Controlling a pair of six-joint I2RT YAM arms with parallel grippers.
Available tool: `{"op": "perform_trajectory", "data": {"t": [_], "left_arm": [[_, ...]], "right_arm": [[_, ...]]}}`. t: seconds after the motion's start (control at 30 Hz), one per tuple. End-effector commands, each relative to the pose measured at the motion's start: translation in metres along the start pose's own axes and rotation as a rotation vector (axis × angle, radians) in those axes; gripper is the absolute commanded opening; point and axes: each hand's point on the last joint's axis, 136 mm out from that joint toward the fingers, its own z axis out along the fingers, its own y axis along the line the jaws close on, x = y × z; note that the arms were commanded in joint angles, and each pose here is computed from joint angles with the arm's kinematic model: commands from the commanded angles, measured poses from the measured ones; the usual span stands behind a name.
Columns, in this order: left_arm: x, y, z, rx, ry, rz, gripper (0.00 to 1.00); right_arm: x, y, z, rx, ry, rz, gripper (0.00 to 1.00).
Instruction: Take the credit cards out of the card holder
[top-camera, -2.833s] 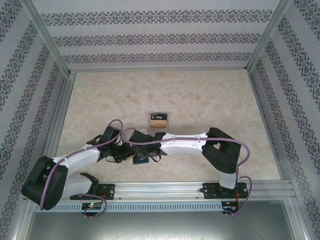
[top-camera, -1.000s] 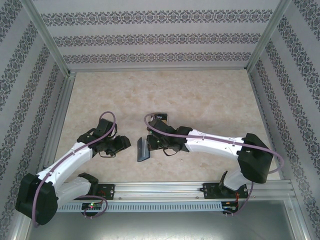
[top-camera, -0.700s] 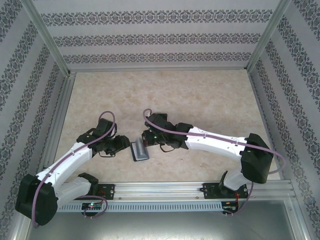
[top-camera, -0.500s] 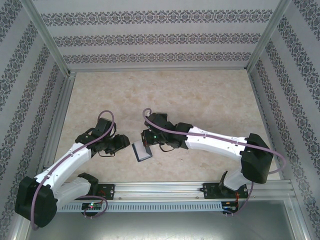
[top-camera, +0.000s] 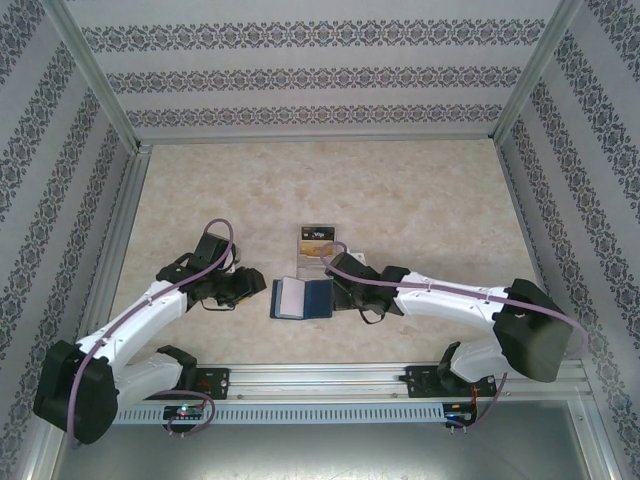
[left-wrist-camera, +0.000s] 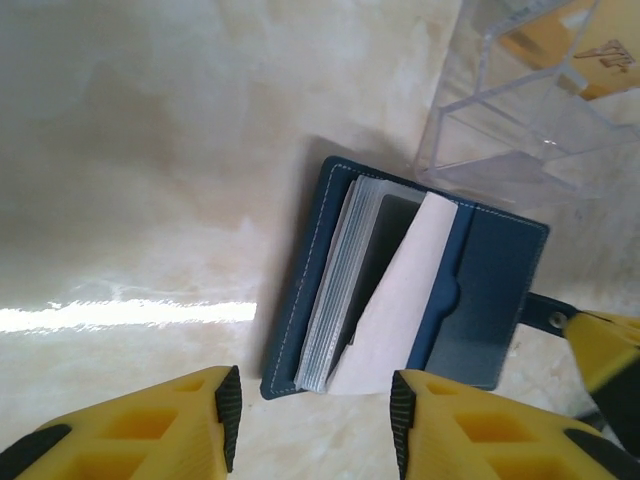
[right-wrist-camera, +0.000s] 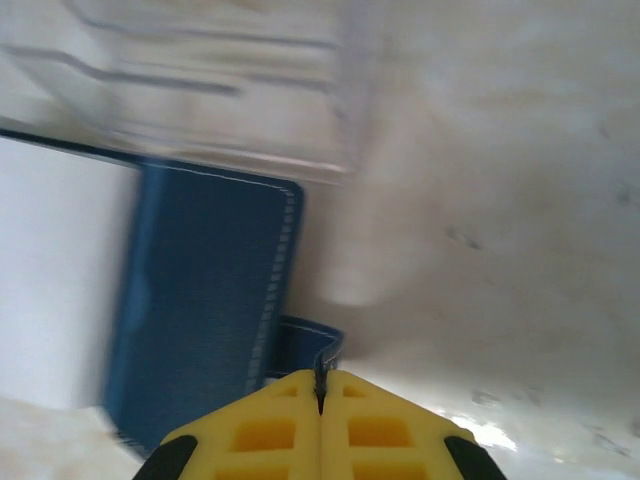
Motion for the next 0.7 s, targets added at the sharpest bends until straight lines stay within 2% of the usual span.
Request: {"op": "perform_trajectory", "data": {"t": [0.0,0.23,0.33,0.43,0.5,0.57,0.67], "left_arm": [[-0.002,-0.013,0.003,0.064,0.006,0.022,0.45],[0.001,-0.025,0.012,0.11,0.029,0.039,0.44],[0.003,-0.033,0.018,0.128,0.043,0.059,0.44],[0.005,-0.036,0.026,0.123,0.061,0.071,0.43],[0.006,-0.036,0.031,0.117,0.073,0.074,0.43],[0.007,-0.035,0.035,0.109,0.078,0.078,0.43],[0.008,-0.027,0.04,0.076,0.086,0.074,0.43]], "right_arm": [[0.004,-0.014,0.001,0.048,-0.004,0.011,0.16],[-0.009,0.017,0.004,-0.054,-0.012,0.003,0.32],[-0.01,0.025,0.011,-0.066,0.011,-0.004,0.33],[-0.008,0.028,0.02,-0.053,0.036,-0.014,0.28],[-0.006,0.028,0.024,-0.046,0.047,-0.015,0.18],[-0.005,0.026,0.027,-0.041,0.049,-0.011,0.14],[-0.001,0.023,0.031,-0.029,0.059,-0.018,0.11]]}}
